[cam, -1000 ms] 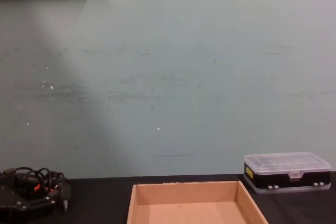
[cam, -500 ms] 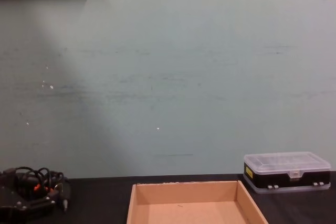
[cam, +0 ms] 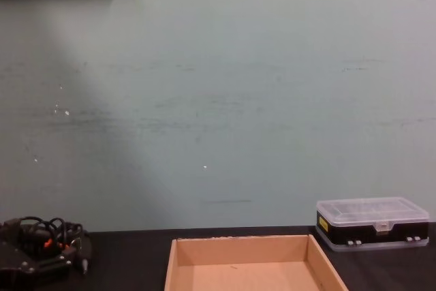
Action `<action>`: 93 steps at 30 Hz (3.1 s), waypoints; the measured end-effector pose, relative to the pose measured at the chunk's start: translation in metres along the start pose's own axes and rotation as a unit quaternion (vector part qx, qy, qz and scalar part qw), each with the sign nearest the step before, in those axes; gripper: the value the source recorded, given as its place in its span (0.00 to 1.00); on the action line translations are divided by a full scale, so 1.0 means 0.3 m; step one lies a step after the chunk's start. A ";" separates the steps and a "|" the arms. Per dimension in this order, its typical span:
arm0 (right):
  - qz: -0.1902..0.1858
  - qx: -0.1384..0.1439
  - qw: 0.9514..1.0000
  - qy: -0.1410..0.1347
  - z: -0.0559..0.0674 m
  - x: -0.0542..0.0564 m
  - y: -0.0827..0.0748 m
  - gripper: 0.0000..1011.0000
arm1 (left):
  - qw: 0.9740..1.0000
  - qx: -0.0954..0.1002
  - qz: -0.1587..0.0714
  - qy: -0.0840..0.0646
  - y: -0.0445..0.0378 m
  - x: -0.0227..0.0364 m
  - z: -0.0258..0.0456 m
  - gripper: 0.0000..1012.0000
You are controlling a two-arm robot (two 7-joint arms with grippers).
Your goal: Use one hand to pick up the angle iron from the table and place it into the box.
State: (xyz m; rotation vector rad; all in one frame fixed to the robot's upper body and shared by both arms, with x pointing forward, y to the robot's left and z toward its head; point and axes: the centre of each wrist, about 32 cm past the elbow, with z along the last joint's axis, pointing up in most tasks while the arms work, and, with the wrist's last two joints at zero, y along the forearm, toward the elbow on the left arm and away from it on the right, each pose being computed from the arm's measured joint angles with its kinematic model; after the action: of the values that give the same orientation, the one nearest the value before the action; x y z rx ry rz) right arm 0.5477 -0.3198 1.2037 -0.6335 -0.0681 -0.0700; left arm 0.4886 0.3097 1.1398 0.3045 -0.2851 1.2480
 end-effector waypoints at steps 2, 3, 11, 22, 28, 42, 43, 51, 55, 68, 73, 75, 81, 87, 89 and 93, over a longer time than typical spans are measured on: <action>0.000 0.001 1.000 0.001 -0.001 0.001 0.005 0.99 | 1.000 0.000 0.000 0.000 0.000 0.000 0.000 0.99; 0.000 0.000 1.000 0.001 -0.002 0.002 0.006 0.99 | 1.000 0.000 0.000 0.000 0.000 0.000 0.000 0.99; -0.002 0.000 1.000 0.003 -0.006 0.004 0.014 0.97 | 1.000 0.000 0.000 0.000 0.000 0.000 0.000 0.99; -0.009 0.001 1.000 0.011 -0.016 0.007 0.020 0.70 | 1.000 0.000 0.000 0.000 0.000 0.000 0.000 0.99; -0.011 0.001 1.000 0.014 -0.023 0.007 0.020 0.51 | 1.000 0.000 0.000 0.000 0.000 0.000 0.000 0.99; -0.018 0.032 0.999 0.009 0.014 0.028 0.003 0.49 | 1.000 0.000 0.000 0.000 0.000 0.000 0.000 0.99; -0.020 0.037 0.999 0.008 0.021 0.031 -0.002 0.48 | 1.000 0.000 0.000 0.000 0.000 0.000 0.000 0.99; -0.058 0.078 0.995 -0.010 0.092 0.074 -0.050 0.48 | 1.000 0.000 0.000 0.000 0.000 0.000 0.000 0.99; -0.099 0.092 0.991 -0.013 0.111 0.095 -0.055 0.48 | 1.000 0.000 0.000 0.000 0.000 0.000 0.000 0.99; -0.227 0.107 0.968 0.008 0.127 0.157 0.072 0.48 | 1.000 0.000 0.000 0.000 0.000 0.000 0.000 0.99; -0.245 0.108 0.963 0.020 0.116 0.187 0.139 0.48 | 1.000 0.000 0.000 0.000 0.000 0.000 0.000 0.99; -0.249 0.108 0.962 0.023 0.112 0.194 0.156 0.48 | 1.000 0.000 0.000 0.000 0.000 0.000 0.000 0.99; -0.259 0.104 0.960 0.028 0.100 0.220 0.202 0.48 | 1.000 0.000 0.000 0.000 0.000 0.000 0.000 0.99; -0.266 0.104 0.957 0.042 0.084 0.239 0.229 0.48 | 1.000 0.000 0.000 0.000 0.000 0.000 0.000 0.99; -0.268 0.103 0.957 0.047 0.079 0.243 0.235 0.48 | 1.000 0.000 0.000 0.000 0.000 0.000 0.000 0.99; -0.269 0.102 0.956 0.050 0.076 0.247 0.242 0.49 | 1.000 0.000 0.000 0.000 0.000 0.000 0.000 0.99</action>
State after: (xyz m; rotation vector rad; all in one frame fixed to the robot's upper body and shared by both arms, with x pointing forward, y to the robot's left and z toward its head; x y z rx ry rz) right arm 0.6268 -0.2512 1.1857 -0.3902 -0.1466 -0.6151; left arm 0.4886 0.3097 1.1398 0.3045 -0.2851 1.2480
